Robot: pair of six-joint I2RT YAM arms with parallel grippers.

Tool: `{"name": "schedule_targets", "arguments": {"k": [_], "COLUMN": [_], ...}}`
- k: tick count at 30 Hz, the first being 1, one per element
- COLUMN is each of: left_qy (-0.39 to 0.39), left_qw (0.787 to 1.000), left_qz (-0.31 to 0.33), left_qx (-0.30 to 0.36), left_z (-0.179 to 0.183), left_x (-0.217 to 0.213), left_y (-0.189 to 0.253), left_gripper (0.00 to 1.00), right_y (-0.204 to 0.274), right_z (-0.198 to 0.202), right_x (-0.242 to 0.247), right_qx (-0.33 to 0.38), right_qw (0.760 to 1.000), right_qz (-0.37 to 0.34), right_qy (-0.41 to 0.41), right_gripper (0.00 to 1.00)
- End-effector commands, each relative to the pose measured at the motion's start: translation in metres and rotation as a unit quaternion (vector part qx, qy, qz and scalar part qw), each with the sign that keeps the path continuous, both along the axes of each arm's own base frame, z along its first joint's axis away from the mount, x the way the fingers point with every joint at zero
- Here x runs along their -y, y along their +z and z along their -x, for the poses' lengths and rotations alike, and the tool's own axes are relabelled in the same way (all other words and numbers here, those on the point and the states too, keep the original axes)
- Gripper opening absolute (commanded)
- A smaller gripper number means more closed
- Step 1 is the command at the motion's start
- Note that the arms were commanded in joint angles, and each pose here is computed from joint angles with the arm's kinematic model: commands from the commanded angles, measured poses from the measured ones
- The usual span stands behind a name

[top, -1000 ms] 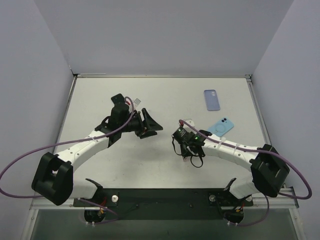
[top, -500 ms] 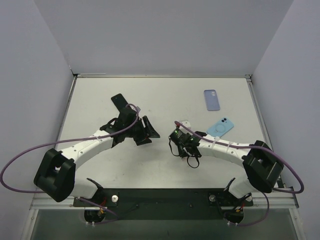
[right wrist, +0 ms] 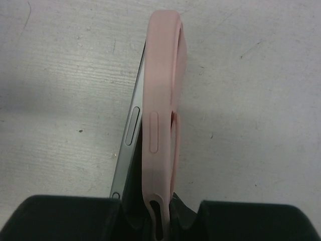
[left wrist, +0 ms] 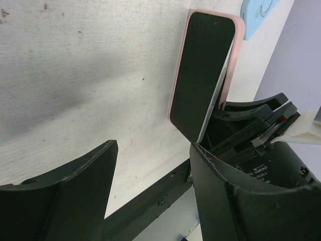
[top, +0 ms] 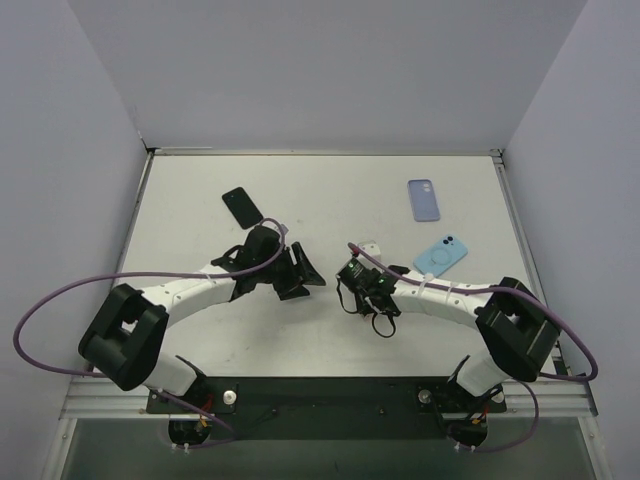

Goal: Take the phone out of the phone case
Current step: Remove the phone case from the phone.

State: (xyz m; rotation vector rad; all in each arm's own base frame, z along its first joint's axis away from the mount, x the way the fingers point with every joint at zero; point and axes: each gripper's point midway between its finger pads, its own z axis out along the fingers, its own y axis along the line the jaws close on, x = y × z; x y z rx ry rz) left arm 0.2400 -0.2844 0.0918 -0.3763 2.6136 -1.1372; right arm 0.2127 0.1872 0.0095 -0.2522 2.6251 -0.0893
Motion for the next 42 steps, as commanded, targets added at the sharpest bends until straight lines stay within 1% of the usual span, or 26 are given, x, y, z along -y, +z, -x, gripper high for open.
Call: {"name": "schedule_targets", "arguments": {"k": [1,5,8,11,12,14,15,17,18,21,23,28,31,33,36,41,42], "left_qy": [-0.014,-0.025,-0.039,-0.052,-0.057,-0.061,-0.065,-0.065,-0.066,-0.069,-0.071,-0.076,-0.080,-0.080,-0.081,-0.089,-0.088], "left_qw": [0.999,0.998,0.998,0.998,0.997,0.997,0.997,0.997,0.997,0.997,0.996,0.996,0.996,0.996,0.994,0.991,0.990], "left_qz": [0.039,0.043,0.044,0.043,0.042,0.044,0.044,0.044,0.044,0.044,0.043,0.039,0.013,-0.018,-0.041,-0.045,-0.049], "left_qx": [0.026,0.023,0.021,0.017,0.011,0.010,0.008,0.008,0.007,0.010,0.011,0.018,0.030,0.038,0.054,0.085,0.095], "left_z": [-0.007,-0.007,-0.004,-0.002,0.000,0.001,0.002,0.002,0.002,0.001,0.001,-0.001,-0.003,-0.003,-0.004,-0.006,-0.007], "left_x": [0.019,0.026,0.033,0.038,0.040,0.042,0.044,0.045,0.046,0.050,0.051,0.053,0.048,0.039,0.031,0.028,0.026], "left_y": [0.014,0.011,0.008,0.004,0.001,0.000,-0.002,-0.002,-0.003,-0.002,-0.002,-0.001,-0.003,-0.006,-0.005,0.006,0.010], "left_gripper": [0.70,0.70,0.72,0.73,0.73,0.74,0.74,0.74,0.73,0.74,0.74,0.74,0.74,0.74,0.75,0.75,0.75], "right_y": [-0.101,-0.107,-0.109,-0.111,-0.111,-0.113,-0.113,-0.114,-0.114,-0.115,-0.114,-0.109,-0.103,-0.097,-0.089,-0.075,-0.070], "right_z": [0.041,0.046,0.047,0.050,0.049,0.053,0.051,0.054,0.056,0.056,0.055,0.053,0.054,0.052,0.048,0.042,0.045], "right_x": [-0.001,0.001,0.001,0.000,-0.005,-0.004,-0.010,-0.011,-0.015,-0.016,-0.016,-0.010,-0.007,-0.005,0.000,0.006,0.011], "right_qx": [-0.112,-0.121,-0.124,-0.128,-0.131,-0.141,-0.147,-0.155,-0.162,-0.172,-0.171,-0.168,-0.169,-0.166,-0.158,-0.156,-0.168], "right_qw": [0.993,0.992,0.991,0.989,0.988,0.985,0.981,0.978,0.974,0.967,0.966,0.970,0.972,0.974,0.977,0.981,0.980], "right_qz": [-0.043,-0.045,-0.054,-0.067,-0.085,-0.098,-0.123,-0.138,-0.156,-0.185,-0.191,-0.169,-0.159,-0.150,-0.136,-0.104,-0.086], "right_qy": [-0.014,-0.018,-0.020,-0.020,-0.021,-0.022,-0.025,-0.029,-0.029,-0.039,-0.044,-0.041,-0.040,-0.037,-0.039,-0.052,-0.061], "right_gripper": [0.08,0.09,0.10,0.11,0.12,0.11,0.10,0.05,0.01,0.00,0.00,0.00,0.00,0.00,0.00,0.00,0.00]}}
